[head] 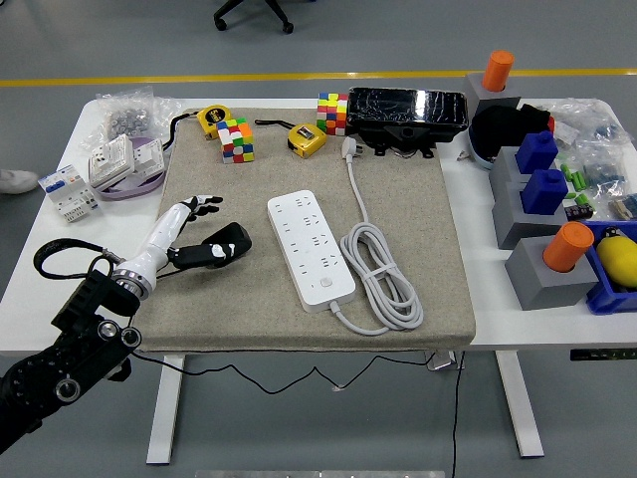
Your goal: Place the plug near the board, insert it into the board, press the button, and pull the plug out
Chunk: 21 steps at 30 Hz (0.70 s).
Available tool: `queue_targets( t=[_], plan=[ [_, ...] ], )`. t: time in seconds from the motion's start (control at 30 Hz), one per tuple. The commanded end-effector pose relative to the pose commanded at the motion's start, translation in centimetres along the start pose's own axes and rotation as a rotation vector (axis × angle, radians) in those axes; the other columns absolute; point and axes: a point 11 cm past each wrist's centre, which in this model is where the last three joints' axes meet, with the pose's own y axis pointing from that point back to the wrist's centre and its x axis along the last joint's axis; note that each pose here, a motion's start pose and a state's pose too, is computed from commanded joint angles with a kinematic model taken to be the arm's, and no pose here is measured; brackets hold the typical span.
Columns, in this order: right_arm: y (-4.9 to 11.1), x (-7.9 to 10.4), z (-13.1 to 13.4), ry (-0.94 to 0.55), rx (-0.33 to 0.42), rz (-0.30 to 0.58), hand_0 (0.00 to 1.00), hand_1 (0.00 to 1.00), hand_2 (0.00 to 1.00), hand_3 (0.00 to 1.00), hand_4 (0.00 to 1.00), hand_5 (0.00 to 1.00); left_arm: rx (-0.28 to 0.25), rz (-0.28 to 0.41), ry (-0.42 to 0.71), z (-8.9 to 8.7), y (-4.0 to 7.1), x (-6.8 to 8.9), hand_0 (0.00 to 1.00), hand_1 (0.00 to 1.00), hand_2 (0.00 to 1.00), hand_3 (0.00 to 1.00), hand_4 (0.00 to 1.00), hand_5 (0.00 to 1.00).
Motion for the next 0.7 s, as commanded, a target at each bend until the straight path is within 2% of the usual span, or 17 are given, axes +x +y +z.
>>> queue_targets(
  t=[0.03, 0.23, 0.27, 0.43, 0.47, 0.63, 0.67, 0.7],
  plan=[
    [0.00, 0.00, -0.01, 0.000, 0.000, 0.000, 0.574, 0.634, 0.623, 0.549, 0.890, 0.423, 0.003, 0.000, -0.002, -0.03, -0.02, -0.03, 0.742, 0.703, 0.609, 0.717, 0.921, 0.177],
    [-0.01, -0.06, -0.04, 0.001, 0.001, -0.001, 0.574, 0.634, 0.623, 0.549, 0.890, 0.423, -0.001, 0.017, -0.056, 0.02, -0.27, -0.27, 0.742, 0.703, 0.609, 0.717, 0.921, 0.177],
    [-0.01, -0.07, -0.04, 0.001, 0.001, -0.002, 0.575, 0.633, 0.623, 0.549, 0.889, 0.422, -0.005, 0.020, -0.065, 0.07, -0.31, -0.29, 0.661, 0.561, 0.521, 0.569, 0.854, 0.072],
    [-0.01, -0.07, -0.07, -0.002, 0.001, -0.001, 0.575, 0.633, 0.623, 0.549, 0.889, 0.422, -0.029, 0.027, -0.114, 0.42, -0.54, -0.56, 0.661, 0.561, 0.521, 0.569, 0.854, 0.072],
    [-0.01, -0.06, -0.08, -0.002, 0.002, -0.001, 0.575, 0.634, 0.623, 0.549, 0.889, 0.422, -0.035, 0.029, -0.124, 0.46, -0.57, -0.57, 0.464, 0.400, 0.473, 0.550, 0.778, 0.002],
    [0.00, 0.01, -0.15, -0.001, 0.003, 0.000, 0.575, 0.634, 0.623, 0.549, 0.889, 0.422, -0.055, 0.040, -0.148, 0.55, -0.57, -0.62, 0.464, 0.400, 0.473, 0.550, 0.778, 0.002],
    [0.00, 0.02, -0.14, -0.002, 0.003, 0.000, 0.575, 0.633, 0.623, 0.549, 0.889, 0.422, -0.060, 0.043, -0.141, 0.62, -0.54, -0.58, 0.390, 0.348, 0.429, 0.560, 0.700, 0.002],
    [0.00, 0.02, -0.13, -0.002, 0.003, 0.000, 0.575, 0.633, 0.623, 0.549, 0.889, 0.422, -0.062, 0.045, -0.137, 0.68, -0.52, -0.55, 0.390, 0.348, 0.429, 0.560, 0.700, 0.002]
  ],
)
